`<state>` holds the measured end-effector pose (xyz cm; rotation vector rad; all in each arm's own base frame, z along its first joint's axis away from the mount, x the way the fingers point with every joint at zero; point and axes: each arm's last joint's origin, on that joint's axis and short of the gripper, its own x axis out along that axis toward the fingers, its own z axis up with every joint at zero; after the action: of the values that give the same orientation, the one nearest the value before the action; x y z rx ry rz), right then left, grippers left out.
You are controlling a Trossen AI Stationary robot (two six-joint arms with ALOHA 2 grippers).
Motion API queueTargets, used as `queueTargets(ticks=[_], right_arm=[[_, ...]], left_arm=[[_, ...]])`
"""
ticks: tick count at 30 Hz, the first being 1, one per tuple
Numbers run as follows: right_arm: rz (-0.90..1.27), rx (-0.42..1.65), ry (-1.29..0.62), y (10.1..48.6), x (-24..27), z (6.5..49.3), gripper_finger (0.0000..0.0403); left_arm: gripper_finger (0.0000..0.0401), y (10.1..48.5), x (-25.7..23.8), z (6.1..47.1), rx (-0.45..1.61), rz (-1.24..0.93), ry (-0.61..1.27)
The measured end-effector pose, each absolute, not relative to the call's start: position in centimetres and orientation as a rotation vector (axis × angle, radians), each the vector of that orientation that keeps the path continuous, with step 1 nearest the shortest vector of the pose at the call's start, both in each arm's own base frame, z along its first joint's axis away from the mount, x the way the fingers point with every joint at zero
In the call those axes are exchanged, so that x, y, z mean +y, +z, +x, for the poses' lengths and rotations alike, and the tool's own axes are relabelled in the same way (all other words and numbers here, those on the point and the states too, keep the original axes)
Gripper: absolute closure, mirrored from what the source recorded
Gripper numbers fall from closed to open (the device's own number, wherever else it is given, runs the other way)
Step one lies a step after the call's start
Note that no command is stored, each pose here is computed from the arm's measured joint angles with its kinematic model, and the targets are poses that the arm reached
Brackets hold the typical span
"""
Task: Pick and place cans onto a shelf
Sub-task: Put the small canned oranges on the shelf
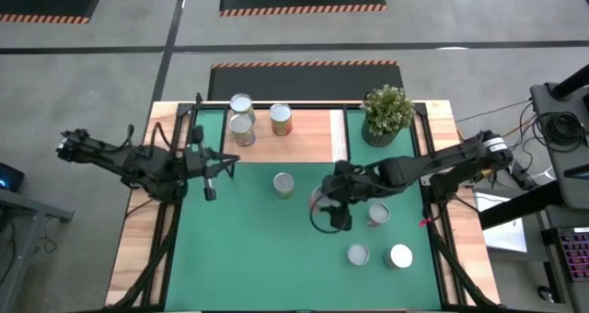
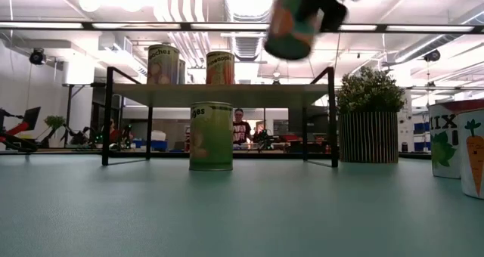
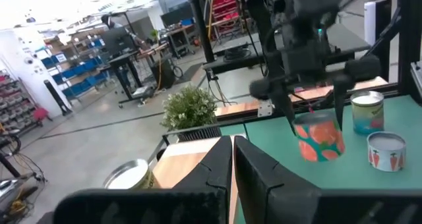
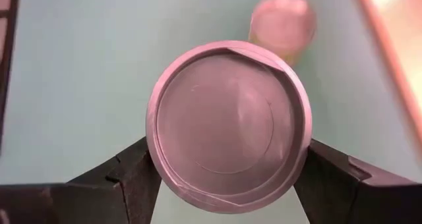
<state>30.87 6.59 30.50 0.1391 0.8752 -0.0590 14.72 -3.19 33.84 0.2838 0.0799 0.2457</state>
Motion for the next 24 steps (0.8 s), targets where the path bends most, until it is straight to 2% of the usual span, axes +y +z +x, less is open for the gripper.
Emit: queueTargets(ticks=[9,19,24], right_arm=[[0.053,0.887,-0.122,35.1,2.7,33.8,0.0129],[-0.008,1.054,-0.201,33.2,-4.9,36.7,0.0129],[0.000,1.108,-0.212,32.1,-6.5,36.9,0.0129]], left_arm=[[0.0401,34.0,-2.9,13.7,0.018,0.259,0.254],[0.0401,33.9,-2.9,13.8,0.022,0.261,0.252],[0.0401,33.9,-2.9,13.8,0.029,0.261,0.251]])
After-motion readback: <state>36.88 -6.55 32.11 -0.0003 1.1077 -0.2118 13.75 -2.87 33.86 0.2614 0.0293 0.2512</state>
